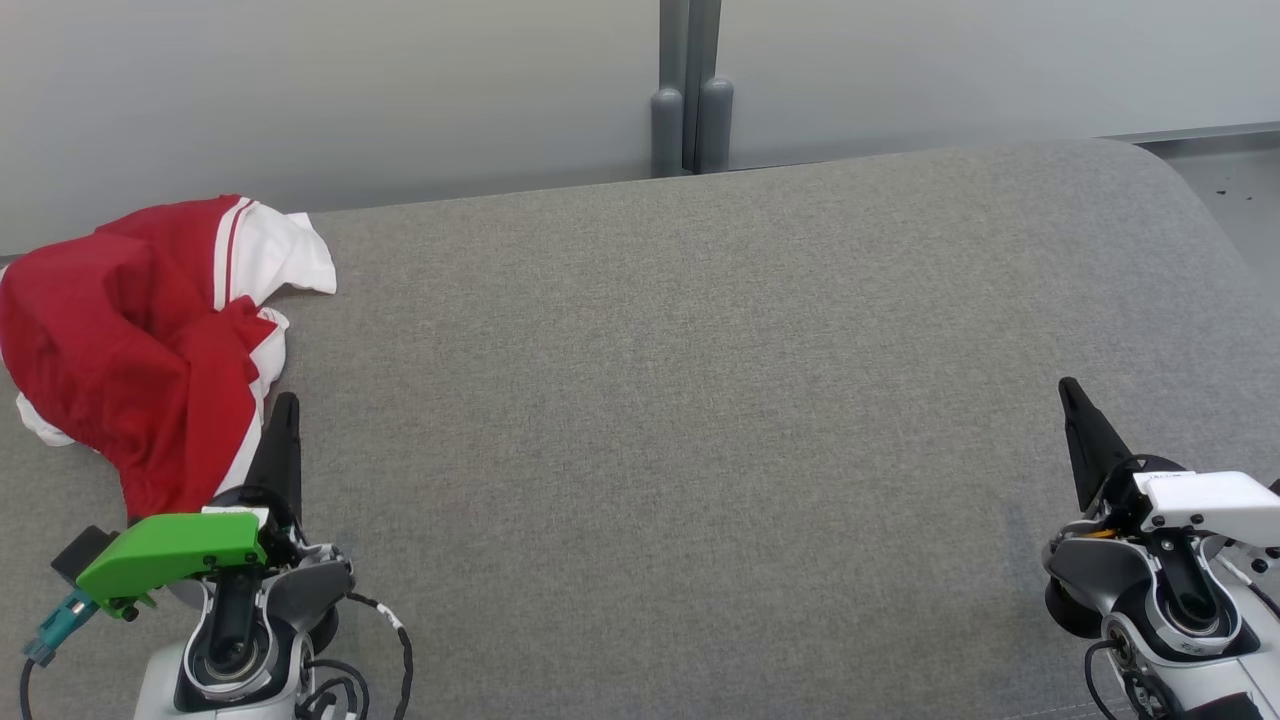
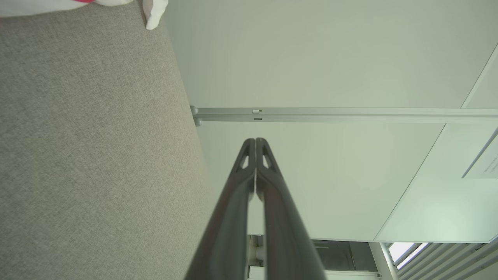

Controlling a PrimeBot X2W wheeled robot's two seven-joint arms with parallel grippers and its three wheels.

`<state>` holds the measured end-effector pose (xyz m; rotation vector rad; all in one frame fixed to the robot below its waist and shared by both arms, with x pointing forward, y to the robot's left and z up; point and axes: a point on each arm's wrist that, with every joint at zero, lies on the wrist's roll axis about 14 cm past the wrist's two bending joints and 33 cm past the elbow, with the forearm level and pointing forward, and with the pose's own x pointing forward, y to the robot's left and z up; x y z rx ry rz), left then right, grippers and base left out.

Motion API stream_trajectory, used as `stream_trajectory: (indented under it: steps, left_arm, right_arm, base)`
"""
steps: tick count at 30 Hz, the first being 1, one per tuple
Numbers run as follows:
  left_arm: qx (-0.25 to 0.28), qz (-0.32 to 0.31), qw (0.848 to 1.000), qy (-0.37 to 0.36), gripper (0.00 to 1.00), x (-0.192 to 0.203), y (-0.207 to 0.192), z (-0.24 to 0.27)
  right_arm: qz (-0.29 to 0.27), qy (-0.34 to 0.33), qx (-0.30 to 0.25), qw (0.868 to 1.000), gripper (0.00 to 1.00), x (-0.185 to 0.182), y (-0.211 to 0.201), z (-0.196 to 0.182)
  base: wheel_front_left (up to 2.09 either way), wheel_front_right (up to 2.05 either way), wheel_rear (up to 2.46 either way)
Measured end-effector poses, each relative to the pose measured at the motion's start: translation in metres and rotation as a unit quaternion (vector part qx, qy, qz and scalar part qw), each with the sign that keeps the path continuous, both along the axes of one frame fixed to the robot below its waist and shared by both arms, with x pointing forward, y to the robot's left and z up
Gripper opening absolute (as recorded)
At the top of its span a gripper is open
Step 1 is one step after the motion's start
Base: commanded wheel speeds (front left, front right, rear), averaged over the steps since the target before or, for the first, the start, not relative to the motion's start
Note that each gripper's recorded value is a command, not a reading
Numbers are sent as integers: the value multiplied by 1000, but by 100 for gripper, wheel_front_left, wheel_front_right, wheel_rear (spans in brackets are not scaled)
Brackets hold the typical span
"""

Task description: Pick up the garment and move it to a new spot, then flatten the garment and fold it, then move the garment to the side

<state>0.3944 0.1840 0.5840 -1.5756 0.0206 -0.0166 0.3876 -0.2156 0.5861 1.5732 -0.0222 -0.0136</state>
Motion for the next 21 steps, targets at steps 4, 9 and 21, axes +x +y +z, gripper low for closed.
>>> stream_trajectory:
  steps: [4,9,21]
  left_arm:
    - [0,0,1000,0,0,0,0,0]
    - [0,0,1000,0,0,0,0,0]
    - [0,0,1000,0,0,0,0,0]
  right_arm:
    - [0,0,0,1000,0,0,0,0]
    - [0,0,0,1000,0,0,0,0]
    - [0,0,0,1000,0,0,0,0]
  base:
    - [0,0,0]
    - [0,0,0]
    - [0,0,0]
